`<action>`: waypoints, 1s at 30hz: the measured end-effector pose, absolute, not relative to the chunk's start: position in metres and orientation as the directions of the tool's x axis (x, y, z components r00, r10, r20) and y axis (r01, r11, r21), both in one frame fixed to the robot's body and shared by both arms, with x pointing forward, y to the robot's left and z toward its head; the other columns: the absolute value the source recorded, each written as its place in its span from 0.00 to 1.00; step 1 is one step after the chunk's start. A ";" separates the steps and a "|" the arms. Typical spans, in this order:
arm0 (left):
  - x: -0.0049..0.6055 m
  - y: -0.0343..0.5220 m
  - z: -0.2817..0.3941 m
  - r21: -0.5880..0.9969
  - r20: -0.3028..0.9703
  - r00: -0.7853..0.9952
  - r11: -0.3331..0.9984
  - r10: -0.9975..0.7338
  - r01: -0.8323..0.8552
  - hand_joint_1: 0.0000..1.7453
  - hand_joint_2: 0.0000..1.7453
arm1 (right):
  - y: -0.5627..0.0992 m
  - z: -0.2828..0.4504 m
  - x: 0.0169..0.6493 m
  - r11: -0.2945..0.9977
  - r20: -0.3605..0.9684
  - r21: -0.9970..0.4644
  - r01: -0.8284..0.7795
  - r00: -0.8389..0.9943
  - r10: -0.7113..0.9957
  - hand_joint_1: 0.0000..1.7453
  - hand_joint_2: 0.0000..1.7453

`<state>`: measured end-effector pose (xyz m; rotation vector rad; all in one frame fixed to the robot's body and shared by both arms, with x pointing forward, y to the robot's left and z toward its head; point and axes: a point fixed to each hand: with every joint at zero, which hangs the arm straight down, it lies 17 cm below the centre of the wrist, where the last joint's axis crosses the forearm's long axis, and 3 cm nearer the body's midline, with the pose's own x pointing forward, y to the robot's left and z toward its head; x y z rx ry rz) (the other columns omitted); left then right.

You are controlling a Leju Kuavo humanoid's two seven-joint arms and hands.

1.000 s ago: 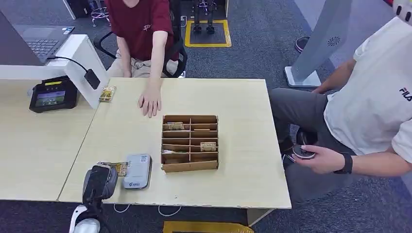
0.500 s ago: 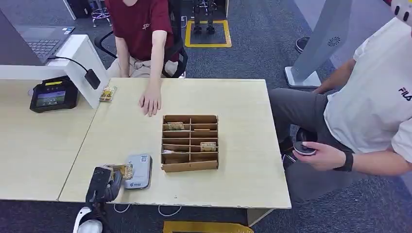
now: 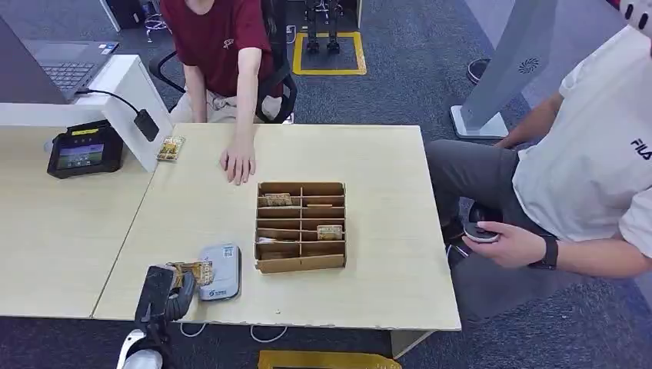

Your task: Pass the card to the sensor for recognition and then transmit it.

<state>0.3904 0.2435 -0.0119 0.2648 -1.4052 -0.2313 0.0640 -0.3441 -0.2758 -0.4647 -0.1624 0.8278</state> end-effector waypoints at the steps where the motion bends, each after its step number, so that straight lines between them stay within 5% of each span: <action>1: 0.390 0.244 -0.013 0.326 0.934 0.155 0.945 -0.322 0.002 1.00 1.00 | -0.344 -0.276 0.064 0.583 -0.040 -0.458 -0.671 0.671 0.741 0.00 1.00; 30: 0.393 0.254 -0.009 0.644 0.758 0.158 0.764 -0.633 -0.028 1.00 1.00 | -0.345 -0.276 0.062 0.583 -0.052 -0.454 -0.673 0.674 0.737 0.00 1.00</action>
